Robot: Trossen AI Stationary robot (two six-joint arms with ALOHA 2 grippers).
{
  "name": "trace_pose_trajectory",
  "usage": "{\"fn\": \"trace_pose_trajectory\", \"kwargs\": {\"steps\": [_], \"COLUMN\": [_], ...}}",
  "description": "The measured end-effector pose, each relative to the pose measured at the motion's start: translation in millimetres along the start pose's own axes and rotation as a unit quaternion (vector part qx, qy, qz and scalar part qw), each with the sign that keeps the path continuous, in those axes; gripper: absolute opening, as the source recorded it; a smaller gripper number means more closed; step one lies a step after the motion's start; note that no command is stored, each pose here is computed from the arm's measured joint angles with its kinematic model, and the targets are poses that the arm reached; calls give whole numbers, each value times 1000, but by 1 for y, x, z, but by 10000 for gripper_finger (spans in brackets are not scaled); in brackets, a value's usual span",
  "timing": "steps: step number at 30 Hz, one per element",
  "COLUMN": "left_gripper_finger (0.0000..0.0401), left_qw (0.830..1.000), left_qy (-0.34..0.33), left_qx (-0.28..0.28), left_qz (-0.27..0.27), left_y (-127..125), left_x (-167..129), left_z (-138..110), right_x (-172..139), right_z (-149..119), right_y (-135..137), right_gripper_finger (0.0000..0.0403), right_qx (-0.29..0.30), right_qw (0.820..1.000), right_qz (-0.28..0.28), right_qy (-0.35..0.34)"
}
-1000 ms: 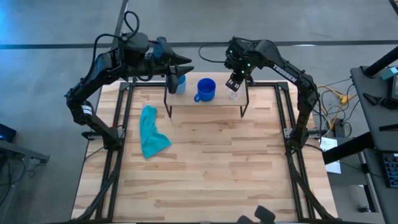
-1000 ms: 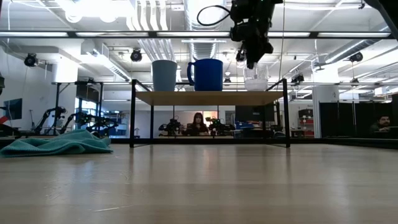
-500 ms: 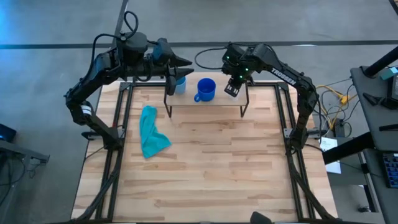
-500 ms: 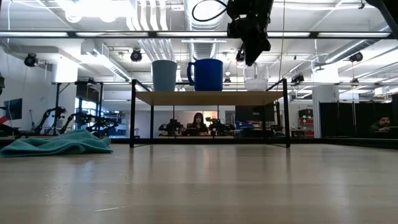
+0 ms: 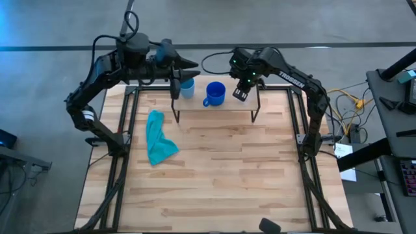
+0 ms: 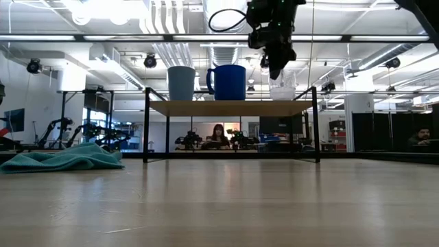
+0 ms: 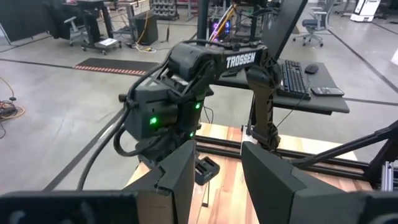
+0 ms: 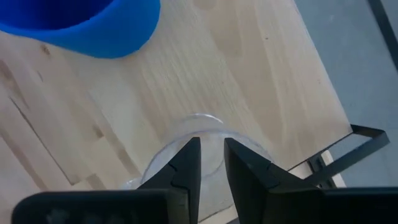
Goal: Stack small to large cups/mugs on shelf
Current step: Put the transparent mug on the shelf
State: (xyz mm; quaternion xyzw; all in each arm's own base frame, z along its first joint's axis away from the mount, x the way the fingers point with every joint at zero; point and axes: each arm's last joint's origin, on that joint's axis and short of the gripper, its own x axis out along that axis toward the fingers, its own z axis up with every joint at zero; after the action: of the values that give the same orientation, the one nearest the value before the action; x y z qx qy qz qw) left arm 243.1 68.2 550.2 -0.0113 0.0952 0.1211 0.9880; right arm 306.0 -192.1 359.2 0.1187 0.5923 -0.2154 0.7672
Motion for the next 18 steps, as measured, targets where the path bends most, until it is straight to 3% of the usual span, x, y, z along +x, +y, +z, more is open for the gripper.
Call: {"fn": "trace_pose_trajectory", "kwargs": {"steps": [18], "left_gripper_finger": [118], "left_qw": [1000], "left_qy": [-6], "left_qx": [0], "left_qz": [1], "left_y": [0], "left_x": [-6], "left_z": [2], "right_x": [5], "right_z": [8], "right_y": [0], "right_gripper_finger": [66], "right_qx": [1], "right_qw": [1000], "right_qz": [-2], "right_qy": [-24]}}
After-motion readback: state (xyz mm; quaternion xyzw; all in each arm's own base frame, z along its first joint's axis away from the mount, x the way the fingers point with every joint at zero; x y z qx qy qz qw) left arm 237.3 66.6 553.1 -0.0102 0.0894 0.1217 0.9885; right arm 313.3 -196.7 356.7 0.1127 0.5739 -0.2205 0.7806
